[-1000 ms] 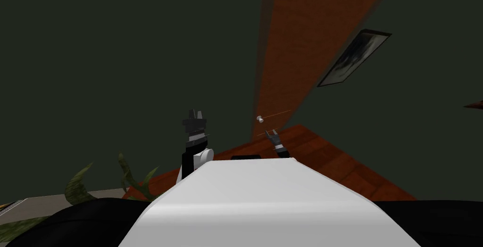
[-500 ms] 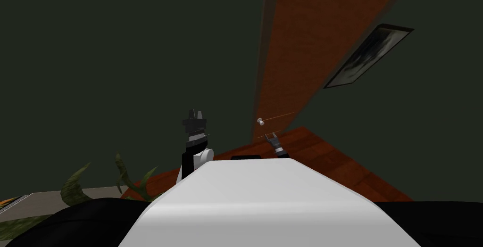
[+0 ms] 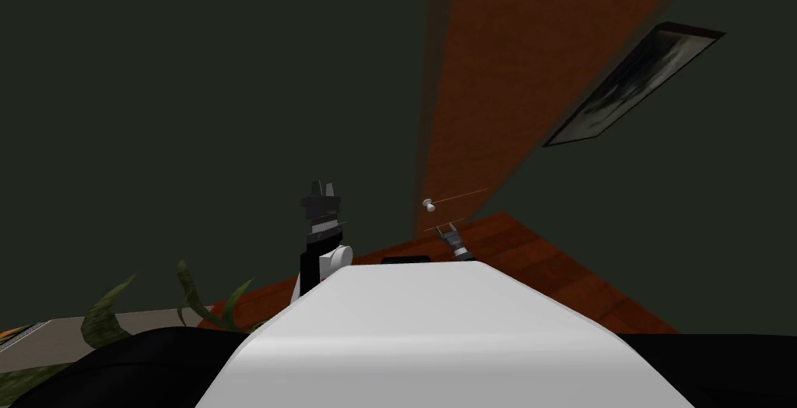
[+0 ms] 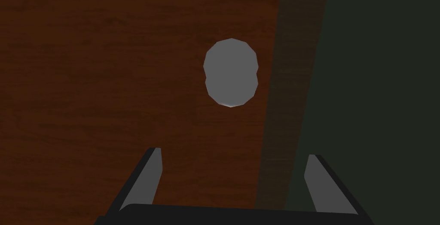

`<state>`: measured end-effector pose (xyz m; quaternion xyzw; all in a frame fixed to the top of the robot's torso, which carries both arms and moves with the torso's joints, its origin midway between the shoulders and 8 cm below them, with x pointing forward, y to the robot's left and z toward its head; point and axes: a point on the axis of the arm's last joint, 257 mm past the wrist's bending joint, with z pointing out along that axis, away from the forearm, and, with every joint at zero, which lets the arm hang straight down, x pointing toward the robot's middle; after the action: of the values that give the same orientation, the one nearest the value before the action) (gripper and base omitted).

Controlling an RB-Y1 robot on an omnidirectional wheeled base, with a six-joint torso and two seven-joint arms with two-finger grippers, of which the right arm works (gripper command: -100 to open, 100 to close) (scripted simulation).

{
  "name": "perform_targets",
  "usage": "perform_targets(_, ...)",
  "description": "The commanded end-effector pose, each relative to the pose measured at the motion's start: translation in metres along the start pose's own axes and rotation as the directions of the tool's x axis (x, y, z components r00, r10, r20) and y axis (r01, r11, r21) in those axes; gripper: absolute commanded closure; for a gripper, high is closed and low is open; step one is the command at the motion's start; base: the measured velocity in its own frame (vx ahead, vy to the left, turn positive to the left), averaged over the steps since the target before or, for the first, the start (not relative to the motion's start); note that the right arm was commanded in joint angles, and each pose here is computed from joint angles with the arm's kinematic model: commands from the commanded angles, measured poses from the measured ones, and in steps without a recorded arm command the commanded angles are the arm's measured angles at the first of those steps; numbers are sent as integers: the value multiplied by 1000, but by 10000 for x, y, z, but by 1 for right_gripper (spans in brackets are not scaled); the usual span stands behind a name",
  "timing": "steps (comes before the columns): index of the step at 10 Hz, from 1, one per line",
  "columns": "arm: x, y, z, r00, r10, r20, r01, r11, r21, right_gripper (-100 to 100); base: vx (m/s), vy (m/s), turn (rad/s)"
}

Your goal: Pull the door open

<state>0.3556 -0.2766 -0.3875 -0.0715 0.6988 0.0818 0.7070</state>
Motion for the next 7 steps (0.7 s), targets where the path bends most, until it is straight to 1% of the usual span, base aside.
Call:
perform_targets(1, 26, -171, -65, 1000, 2, -4, -1, 1000, 24, -100, 20, 91, 168)
perform_targets(2, 34, -235, -90, 1000, 2, -6, -2, 999, 33, -100, 27, 143, 187)
perform_targets(4, 48, -382, -148, 1000, 3, -8, -3, 998, 55, -100, 47, 128, 103)
perform_targets(5, 56, -545, -214, 1000, 4, -9, -3, 997, 79, -100, 100, 144, 225)
perform_targets(6, 58, -630, -249, 1000, 4, -9, -3, 996, 92, -100, 121, 101, 179)
perform_targets(7, 58, -714, -284, 1000, 4, -9, -3, 994, 106, -100, 120, 55, 121)
